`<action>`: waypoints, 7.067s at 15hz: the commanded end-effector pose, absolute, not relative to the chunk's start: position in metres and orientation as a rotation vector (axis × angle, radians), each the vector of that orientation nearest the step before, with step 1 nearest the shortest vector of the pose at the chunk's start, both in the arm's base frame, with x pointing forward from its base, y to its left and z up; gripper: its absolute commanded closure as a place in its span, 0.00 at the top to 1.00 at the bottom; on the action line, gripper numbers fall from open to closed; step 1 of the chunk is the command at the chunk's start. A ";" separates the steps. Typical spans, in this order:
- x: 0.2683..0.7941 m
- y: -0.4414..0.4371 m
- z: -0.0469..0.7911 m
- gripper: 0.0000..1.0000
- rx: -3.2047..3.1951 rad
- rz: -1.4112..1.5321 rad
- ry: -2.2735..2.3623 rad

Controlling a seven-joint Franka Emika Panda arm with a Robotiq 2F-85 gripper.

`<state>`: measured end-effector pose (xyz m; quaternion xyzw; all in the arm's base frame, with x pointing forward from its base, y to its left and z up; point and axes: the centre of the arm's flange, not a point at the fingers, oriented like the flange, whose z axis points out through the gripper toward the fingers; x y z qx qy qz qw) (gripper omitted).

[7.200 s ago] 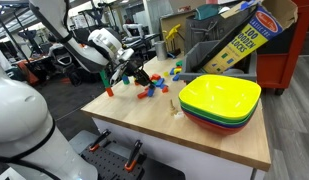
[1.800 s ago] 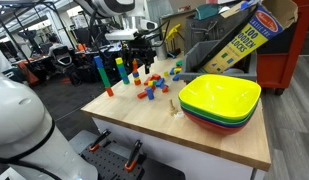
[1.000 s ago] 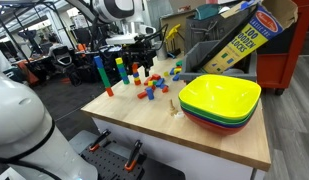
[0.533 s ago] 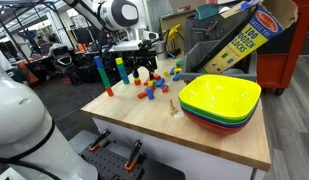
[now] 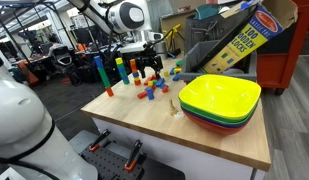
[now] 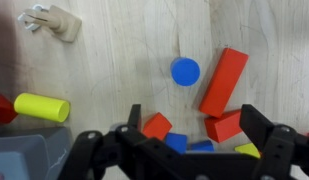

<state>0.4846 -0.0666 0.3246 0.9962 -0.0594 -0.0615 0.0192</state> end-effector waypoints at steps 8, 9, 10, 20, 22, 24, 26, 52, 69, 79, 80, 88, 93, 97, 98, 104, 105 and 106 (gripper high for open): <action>0.491 -0.069 0.323 1.00 3.077 -0.185 -0.207; 0.492 -0.070 0.323 1.00 3.074 -0.180 -0.218; 0.493 -0.072 0.323 1.00 3.070 -0.174 -0.226; 0.493 -0.088 0.293 1.00 3.062 -0.217 -0.333; 0.492 -0.089 0.285 1.00 3.067 -0.224 -0.336; 0.490 -0.089 0.279 1.00 3.078 -0.234 -0.349; 0.484 -0.090 0.276 1.00 3.100 -0.233 -0.364; 0.419 -0.089 0.268 1.00 3.167 -0.020 -0.414; 0.422 -0.086 0.286 0.08 3.155 0.008 -0.402; 0.420 -0.077 0.327 0.08 3.155 -0.079 -0.356; 0.418 -0.072 0.332 0.08 3.155 -0.094 -0.345; 0.398 -0.020 0.381 0.08 3.153 -0.134 -0.178; 0.388 0.007 0.409 0.08 3.138 -0.112 -0.082; 0.374 0.030 0.436 0.08 3.133 -0.089 0.021; 0.371 0.037 0.442 0.08 3.131 -0.079 0.052; 0.373 0.044 0.433 0.33 3.131 -0.065 0.095; 0.373 0.043 0.432 0.33 3.132 -0.070 0.091; 0.374 0.042 0.431 0.33 3.133 -0.074 0.088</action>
